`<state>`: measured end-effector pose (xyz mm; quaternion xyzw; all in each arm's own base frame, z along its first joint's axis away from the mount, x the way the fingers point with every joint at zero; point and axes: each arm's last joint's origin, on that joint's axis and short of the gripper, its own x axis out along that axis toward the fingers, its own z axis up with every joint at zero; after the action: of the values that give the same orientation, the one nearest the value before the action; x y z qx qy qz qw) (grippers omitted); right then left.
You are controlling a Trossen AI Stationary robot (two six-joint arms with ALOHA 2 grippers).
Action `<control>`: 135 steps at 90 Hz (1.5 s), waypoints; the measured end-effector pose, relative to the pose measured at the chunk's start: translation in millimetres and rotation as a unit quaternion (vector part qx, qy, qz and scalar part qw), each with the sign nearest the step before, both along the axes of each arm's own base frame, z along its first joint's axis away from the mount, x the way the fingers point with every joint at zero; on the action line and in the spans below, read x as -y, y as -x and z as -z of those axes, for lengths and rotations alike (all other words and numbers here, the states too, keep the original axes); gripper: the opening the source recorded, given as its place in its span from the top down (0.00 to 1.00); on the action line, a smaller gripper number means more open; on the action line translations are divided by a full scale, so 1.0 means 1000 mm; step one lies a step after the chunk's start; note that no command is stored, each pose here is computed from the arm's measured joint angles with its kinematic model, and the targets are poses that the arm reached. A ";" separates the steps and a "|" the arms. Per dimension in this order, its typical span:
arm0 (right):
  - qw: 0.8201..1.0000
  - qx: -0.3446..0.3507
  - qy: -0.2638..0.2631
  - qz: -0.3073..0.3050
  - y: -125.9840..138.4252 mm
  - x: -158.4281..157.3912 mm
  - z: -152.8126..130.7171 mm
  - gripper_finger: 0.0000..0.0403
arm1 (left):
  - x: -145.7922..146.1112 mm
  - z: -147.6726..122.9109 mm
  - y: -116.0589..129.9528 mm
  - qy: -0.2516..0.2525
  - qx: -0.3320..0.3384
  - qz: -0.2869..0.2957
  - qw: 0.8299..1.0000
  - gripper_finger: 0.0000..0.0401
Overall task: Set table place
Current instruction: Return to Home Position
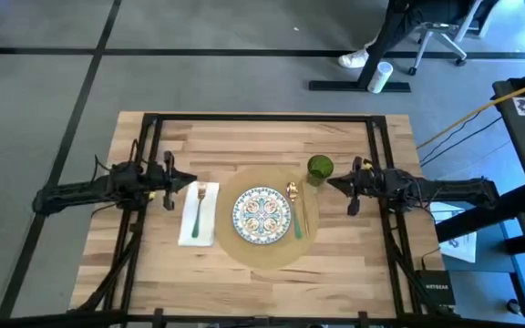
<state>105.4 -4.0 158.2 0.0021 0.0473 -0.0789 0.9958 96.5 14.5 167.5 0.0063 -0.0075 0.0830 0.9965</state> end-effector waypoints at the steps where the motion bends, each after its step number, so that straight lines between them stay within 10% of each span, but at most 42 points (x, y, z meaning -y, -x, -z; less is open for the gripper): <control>1: 1.000 0.000 0.001 0.000 0.000 0.000 0.000 1.00 | 0.000 0.000 0.000 0.002 0.000 0.000 1.000 1.00; 67: 0.992 -0.087 -0.058 -0.072 -0.007 -0.005 0.016 1.00 | 0.001 0.001 0.000 -0.009 -0.006 0.011 1.000 1.00; 135: 0.996 0.051 -0.007 -0.078 0.008 -0.004 -0.009 1.00 | 0.001 0.001 0.000 -0.013 -0.007 0.011 1.000 1.00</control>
<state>97.3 0.4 166.7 0.0088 -0.0026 -0.0004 1.0000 96.7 13.9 166.6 0.0199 -0.0015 0.0717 0.9972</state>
